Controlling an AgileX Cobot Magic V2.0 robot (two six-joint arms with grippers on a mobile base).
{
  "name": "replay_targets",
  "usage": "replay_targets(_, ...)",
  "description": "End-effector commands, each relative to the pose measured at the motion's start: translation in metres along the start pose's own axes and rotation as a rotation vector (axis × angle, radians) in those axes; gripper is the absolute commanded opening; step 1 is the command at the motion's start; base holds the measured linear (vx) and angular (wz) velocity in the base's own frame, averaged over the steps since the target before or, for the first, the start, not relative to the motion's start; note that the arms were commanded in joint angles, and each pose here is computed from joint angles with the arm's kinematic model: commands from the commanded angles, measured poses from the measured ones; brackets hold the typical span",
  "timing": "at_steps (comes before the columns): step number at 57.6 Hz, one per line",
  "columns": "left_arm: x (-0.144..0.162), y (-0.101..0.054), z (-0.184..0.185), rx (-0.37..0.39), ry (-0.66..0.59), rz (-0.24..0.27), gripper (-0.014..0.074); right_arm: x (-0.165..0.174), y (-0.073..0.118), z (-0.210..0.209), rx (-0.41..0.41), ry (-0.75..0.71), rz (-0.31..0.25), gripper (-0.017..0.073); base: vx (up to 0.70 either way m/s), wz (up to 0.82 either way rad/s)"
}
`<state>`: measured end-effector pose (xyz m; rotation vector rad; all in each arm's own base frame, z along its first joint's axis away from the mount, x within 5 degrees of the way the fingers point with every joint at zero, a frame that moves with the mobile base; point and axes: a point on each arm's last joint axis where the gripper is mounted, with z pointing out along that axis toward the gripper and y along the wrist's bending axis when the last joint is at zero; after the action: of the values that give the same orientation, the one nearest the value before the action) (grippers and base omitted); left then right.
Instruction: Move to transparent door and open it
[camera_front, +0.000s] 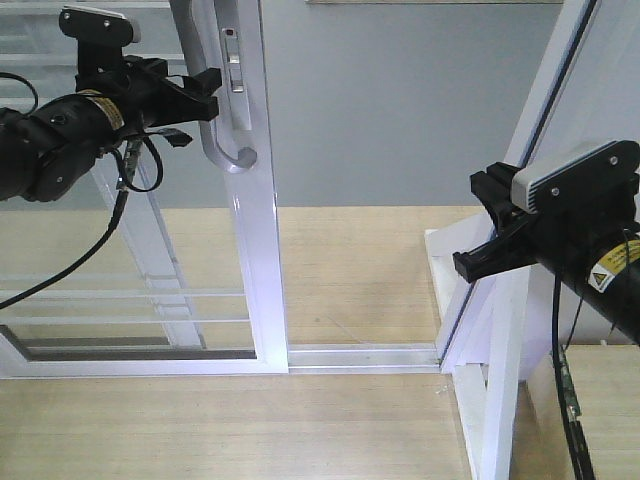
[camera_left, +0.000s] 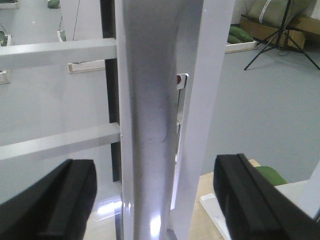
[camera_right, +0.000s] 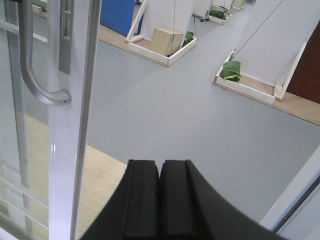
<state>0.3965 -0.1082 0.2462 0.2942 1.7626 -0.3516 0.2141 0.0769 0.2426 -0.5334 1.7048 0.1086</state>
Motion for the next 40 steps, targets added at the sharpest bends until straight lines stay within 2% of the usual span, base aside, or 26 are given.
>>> replay_targets(1, -0.038, -0.006, -0.001, 0.039, -0.163, -0.005, 0.0586, -0.02, -0.005, -0.002, 0.03, -0.133, -0.012, -0.0008, 0.0, 0.0)
replay_targets(9, -0.041, -0.001, 0.014, 0.015, -0.145, -0.011, 0.0586, -0.02, -0.005, -0.002, 0.03, -0.133, -0.012, -0.0008, 0.0, 0.0)
replay_targets(19, -0.045, 0.006, 0.023, -0.049, -0.114, -0.091, 0.0553, -0.02, -0.005, -0.002, 0.03, -0.133, -0.012, -0.0008, 0.0, 0.0)
replay_targets(25, -0.046, 0.009, 0.021, -0.07, -0.104, -0.126, 0.0417, -0.02, -0.005, -0.002, 0.03, -0.133, -0.012, -0.0008, 0.0, 0.0)
replay_targets(36, -0.051, 0.008, 0.017, -0.075, -0.096, -0.111, 0.0003, -0.02, -0.005, -0.002, 0.03, -0.132, -0.011, -0.0008, 0.0, 0.0)
replay_targets(40, -0.057, 0.007, 0.013, -0.073, -0.113, -0.097, -0.0008, -0.02, -0.005, -0.002, 0.03, -0.132, -0.011, -0.0008, 0.0, 0.0)
